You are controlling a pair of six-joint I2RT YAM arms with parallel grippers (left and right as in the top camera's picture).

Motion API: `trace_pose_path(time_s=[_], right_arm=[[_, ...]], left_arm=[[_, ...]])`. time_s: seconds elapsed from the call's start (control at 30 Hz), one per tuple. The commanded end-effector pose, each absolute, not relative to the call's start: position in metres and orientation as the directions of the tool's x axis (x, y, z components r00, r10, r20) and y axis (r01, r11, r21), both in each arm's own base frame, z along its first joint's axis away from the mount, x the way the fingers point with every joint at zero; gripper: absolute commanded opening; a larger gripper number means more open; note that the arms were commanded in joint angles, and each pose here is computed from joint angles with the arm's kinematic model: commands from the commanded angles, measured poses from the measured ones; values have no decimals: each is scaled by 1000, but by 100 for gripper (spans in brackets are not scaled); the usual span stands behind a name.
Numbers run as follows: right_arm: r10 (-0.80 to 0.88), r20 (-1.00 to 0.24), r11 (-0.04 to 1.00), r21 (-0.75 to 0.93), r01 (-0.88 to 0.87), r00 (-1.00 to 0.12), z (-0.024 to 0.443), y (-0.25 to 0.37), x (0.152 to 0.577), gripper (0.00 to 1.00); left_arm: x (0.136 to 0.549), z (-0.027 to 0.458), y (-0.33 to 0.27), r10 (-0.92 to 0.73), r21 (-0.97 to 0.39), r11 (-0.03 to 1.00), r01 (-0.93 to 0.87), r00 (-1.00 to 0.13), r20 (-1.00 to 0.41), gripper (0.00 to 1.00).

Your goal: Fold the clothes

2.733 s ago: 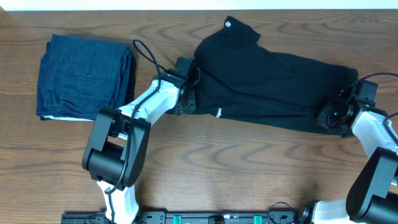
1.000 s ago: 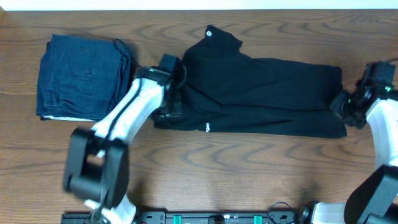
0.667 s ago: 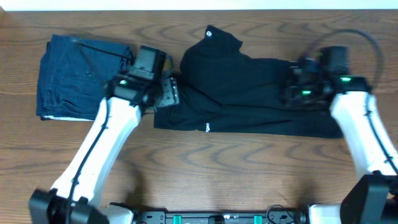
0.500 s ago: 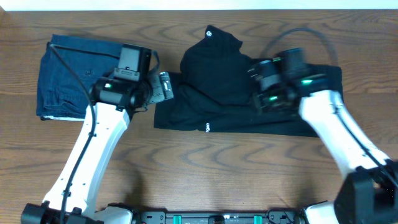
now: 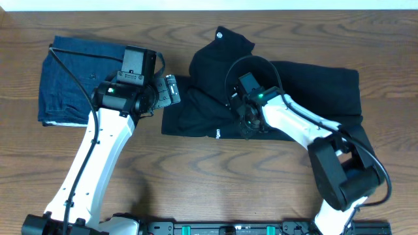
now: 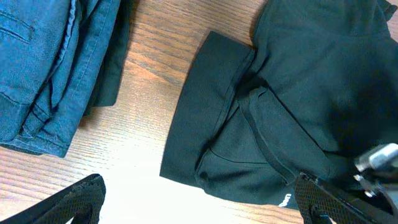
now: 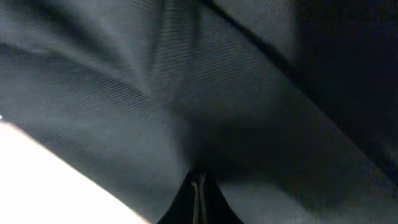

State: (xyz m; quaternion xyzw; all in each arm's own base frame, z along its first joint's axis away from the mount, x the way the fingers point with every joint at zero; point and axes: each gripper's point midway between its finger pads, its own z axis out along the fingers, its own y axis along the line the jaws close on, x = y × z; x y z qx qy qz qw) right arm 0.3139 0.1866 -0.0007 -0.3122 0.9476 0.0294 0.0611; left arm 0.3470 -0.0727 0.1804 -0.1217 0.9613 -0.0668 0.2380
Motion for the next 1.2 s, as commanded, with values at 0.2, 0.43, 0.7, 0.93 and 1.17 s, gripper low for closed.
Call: trace_pose_path(time_s=[0.2, 0.43, 0.7, 0.93, 1.17], right_arm=[[-570, -181, 816, -9, -578, -802, -3, 190, 328, 1], [-557, -223, 823, -18, -568, -800, -1, 193, 339, 4], [-546, -273, 835, -103, -541, -792, 3, 185, 359, 6], [-526, -350, 847, -130, -515, -776, 10, 187, 380, 11], [-516, -364, 853, -134, -505, -776, 11, 185, 385, 13]], left_arm=[[347, 182, -70, -271, -180, 961, -211, -852, -448, 98], [347, 182, -70, -271, -179, 961, -211, -852, -448, 98], [347, 182, -70, -271, -180, 961, -211, -852, -448, 98], [347, 182, -70, -271, -180, 961, -211, -852, -448, 98], [347, 182, -70, -271, -179, 961, -211, -852, -448, 98]])
